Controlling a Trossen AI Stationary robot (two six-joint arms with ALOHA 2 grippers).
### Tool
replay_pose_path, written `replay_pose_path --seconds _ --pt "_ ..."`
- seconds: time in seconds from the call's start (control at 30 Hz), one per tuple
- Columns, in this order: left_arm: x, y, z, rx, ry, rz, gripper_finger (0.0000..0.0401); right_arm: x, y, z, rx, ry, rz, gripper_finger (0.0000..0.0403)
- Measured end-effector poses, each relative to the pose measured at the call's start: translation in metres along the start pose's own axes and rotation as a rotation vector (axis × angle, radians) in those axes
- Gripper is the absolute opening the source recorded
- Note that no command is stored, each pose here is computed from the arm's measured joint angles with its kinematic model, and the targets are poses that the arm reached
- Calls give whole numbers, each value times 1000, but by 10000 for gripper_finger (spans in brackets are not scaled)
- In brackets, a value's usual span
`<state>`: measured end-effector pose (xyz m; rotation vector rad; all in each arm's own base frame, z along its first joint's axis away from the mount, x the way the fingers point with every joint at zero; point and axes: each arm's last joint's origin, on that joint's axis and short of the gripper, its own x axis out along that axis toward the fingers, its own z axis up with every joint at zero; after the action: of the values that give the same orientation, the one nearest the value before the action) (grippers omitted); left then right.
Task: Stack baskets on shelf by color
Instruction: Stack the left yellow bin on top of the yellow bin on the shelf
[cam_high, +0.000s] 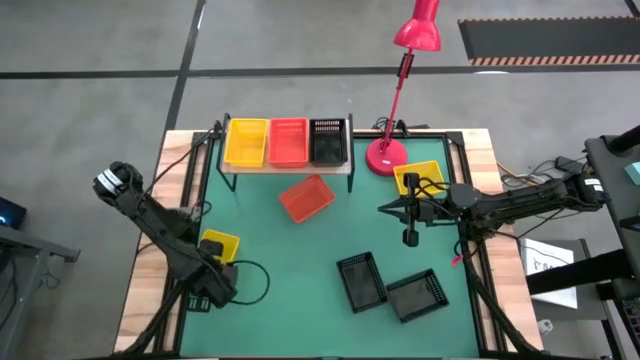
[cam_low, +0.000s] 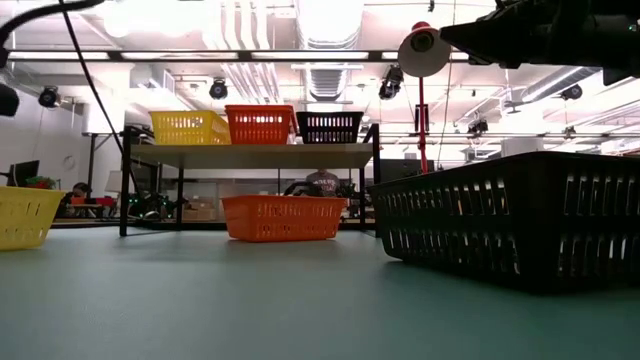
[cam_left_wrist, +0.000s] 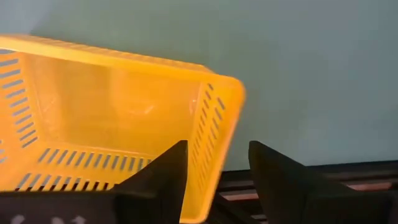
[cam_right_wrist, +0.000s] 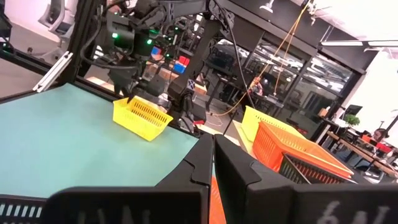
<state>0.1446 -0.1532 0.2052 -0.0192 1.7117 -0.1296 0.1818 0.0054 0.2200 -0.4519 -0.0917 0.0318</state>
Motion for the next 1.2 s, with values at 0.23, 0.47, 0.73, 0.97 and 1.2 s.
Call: replay_pose_path --seconds 0.23,0.47,0.73,0.97,1.2 --pt "15 -2 7 8 -35 -31 144 0 0 0 9 2 1 9" --pt "29 -6 14 -8 13 10 89 0 0 -1 9 8 4 9" --pt "32 -15 26 -22 38 33 7 0 1 -1 9 12 6 9" --pt "15 -26 36 -24 18 39 1 0 1 -2 11 20 9 9" --pt "-27 -34 48 -109 -127 104 0 0 1 -2 10 20 10 8"
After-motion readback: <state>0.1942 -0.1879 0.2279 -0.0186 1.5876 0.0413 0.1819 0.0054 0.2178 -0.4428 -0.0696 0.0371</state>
